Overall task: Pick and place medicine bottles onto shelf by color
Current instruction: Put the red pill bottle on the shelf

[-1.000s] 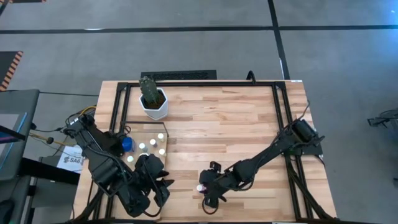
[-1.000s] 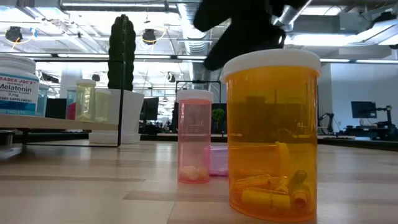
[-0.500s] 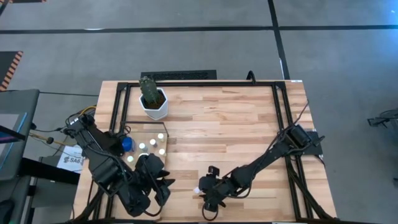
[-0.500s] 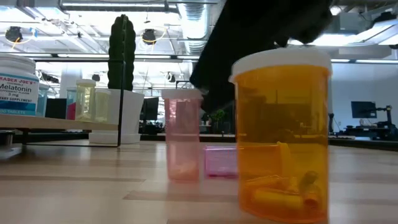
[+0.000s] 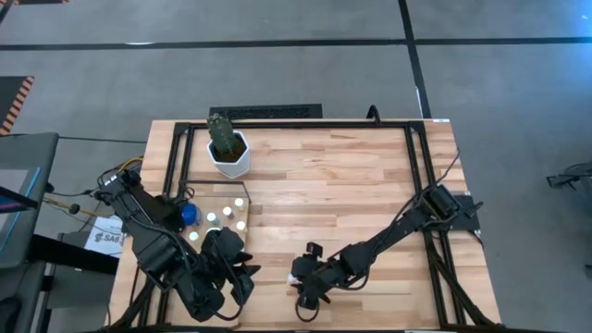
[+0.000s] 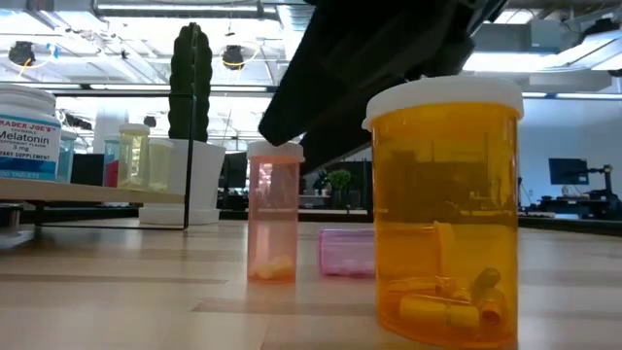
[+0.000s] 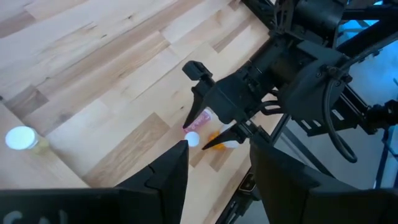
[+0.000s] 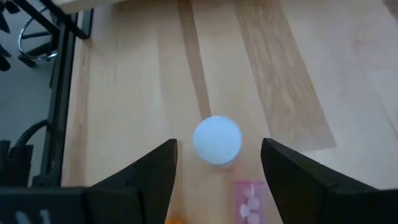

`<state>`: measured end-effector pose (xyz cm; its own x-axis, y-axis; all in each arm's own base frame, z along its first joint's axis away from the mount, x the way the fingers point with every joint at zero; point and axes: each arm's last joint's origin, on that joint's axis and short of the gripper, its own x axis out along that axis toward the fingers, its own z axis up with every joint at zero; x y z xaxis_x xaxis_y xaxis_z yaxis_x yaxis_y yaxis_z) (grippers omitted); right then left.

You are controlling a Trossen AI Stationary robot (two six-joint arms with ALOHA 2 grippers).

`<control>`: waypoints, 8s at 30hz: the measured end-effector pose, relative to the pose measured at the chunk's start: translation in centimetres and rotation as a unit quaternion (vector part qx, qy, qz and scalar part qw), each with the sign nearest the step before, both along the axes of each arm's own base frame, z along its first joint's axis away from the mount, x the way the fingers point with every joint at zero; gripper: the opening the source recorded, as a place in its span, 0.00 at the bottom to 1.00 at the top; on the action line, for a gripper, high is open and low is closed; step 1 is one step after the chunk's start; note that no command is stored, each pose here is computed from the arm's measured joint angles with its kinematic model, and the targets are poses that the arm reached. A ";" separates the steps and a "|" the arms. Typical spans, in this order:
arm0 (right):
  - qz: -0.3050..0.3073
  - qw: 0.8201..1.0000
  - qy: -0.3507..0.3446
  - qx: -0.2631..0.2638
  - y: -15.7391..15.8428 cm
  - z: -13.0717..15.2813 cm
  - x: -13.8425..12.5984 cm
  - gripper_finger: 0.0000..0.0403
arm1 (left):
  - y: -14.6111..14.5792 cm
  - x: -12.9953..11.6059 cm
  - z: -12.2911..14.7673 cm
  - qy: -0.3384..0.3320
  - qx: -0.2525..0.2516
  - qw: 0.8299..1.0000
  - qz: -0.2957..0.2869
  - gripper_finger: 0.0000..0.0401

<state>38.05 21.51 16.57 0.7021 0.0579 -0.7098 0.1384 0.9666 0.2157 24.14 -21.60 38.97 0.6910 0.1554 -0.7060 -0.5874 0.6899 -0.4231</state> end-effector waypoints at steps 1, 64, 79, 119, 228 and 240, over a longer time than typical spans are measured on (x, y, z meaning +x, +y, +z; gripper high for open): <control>-0.001 1.000 0.000 0.000 -0.1 0.0 0.0 0.63 | 0.0 0.0 0.0 0.000 0.000 1.000 0.000 0.39; 0.081 0.994 0.065 -0.031 -3.6 7.8 4.7 0.38 | 0.0 -0.2 -0.2 0.034 0.049 0.995 -0.077 0.39; 0.060 0.995 0.048 -0.059 -10.2 22.5 1.9 0.37 | 0.6 -0.7 -0.5 0.076 0.134 0.981 -0.118 0.39; 0.035 0.998 -0.021 -0.043 -15.7 33.8 -13.4 0.34 | 12.6 16.2 2.2 -0.199 0.322 0.912 -0.156 0.39; -0.046 0.992 -0.020 0.114 -29.3 33.2 -21.7 0.33 | 13.7 17.6 7.0 -0.500 0.380 0.758 -0.174 0.18; -0.121 0.980 -0.154 0.027 -27.7 34.2 -28.7 0.33 | 13.8 17.7 6.8 -0.474 0.408 0.762 -0.166 0.18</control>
<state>9.33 -6.21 50.81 0.8805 -0.1046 -0.4623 0.2820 0.8995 0.3338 41.81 -7.84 45.73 0.9275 -0.0197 0.3732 -0.0198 0.9946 0.1018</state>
